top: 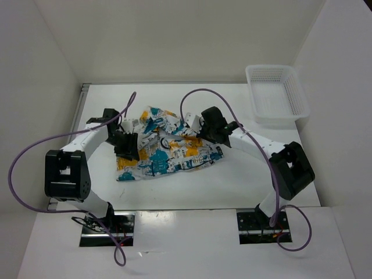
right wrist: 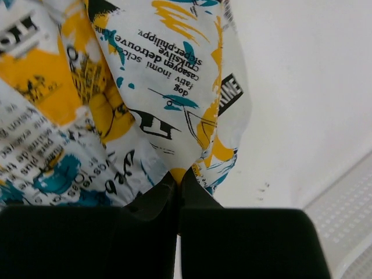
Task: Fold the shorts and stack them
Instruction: Fold the shorts
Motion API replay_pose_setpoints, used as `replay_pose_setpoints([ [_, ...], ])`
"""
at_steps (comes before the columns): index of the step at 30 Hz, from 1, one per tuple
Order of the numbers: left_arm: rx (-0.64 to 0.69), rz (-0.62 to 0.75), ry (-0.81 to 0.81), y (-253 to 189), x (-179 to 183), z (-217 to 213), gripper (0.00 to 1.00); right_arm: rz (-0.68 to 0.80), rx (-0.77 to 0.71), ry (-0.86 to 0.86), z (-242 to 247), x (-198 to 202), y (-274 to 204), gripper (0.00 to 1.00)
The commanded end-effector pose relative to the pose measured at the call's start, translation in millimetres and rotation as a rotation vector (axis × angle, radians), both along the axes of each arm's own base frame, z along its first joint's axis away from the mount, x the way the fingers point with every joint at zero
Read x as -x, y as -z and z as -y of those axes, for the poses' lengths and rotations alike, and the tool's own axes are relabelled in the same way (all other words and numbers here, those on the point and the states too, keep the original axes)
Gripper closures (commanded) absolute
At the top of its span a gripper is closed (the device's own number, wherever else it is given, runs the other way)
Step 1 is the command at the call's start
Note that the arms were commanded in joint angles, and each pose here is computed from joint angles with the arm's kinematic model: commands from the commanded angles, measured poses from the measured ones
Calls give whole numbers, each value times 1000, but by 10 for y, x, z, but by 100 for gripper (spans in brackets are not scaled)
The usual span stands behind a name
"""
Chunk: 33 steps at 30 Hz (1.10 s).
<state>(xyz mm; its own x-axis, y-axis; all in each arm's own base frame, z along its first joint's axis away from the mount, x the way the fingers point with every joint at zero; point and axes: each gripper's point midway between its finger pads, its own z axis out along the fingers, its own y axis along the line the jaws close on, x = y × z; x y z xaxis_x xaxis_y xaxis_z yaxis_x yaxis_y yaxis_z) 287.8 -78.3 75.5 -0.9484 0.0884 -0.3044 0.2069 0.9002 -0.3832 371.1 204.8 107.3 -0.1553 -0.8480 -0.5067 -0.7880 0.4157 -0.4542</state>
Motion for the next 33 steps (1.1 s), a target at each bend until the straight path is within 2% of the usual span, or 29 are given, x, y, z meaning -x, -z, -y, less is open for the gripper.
replay_pose_setpoints([
  [1,25,-64,-9,-265,366,-14,49,55,44,15,236,71,-137,100],
  [2,24,-92,-9,-264,432,-15,49,63,47,9,262,106,-159,100],
  [4,53,-59,-51,-449,330,-95,49,47,82,12,367,205,-44,100],
  [6,113,70,-84,-603,-71,-173,49,52,95,-2,423,280,-33,100],
  [7,131,320,-115,-817,-706,-402,42,29,126,-6,535,417,106,100],
  [8,131,323,-115,-820,-712,-404,42,29,126,-6,536,419,107,100],
  [9,118,440,-105,-925,-988,-451,42,18,144,-18,563,454,167,100],
  [11,119,490,-76,-869,-1255,-397,41,20,154,-28,598,500,229,100],
  [15,119,539,-3,-753,-1739,-129,31,46,168,-53,579,495,273,100],
  [17,118,611,35,-889,-2013,32,29,51,173,-72,519,478,310,100],
  [18,127,591,62,-723,-2117,174,28,55,179,-91,485,491,308,100],
  [24,134,626,140,-472,-2735,671,25,54,194,-98,473,501,332,100],
  [27,115,623,138,-261,-2926,731,24,35,180,-89,466,534,356,100],
  [29,95,662,144,-316,-3055,857,24,3,158,-87,447,591,396,100],
  [33,6,634,93,-76,-3246,779,21,0,134,-78,406,576,350,100],
])
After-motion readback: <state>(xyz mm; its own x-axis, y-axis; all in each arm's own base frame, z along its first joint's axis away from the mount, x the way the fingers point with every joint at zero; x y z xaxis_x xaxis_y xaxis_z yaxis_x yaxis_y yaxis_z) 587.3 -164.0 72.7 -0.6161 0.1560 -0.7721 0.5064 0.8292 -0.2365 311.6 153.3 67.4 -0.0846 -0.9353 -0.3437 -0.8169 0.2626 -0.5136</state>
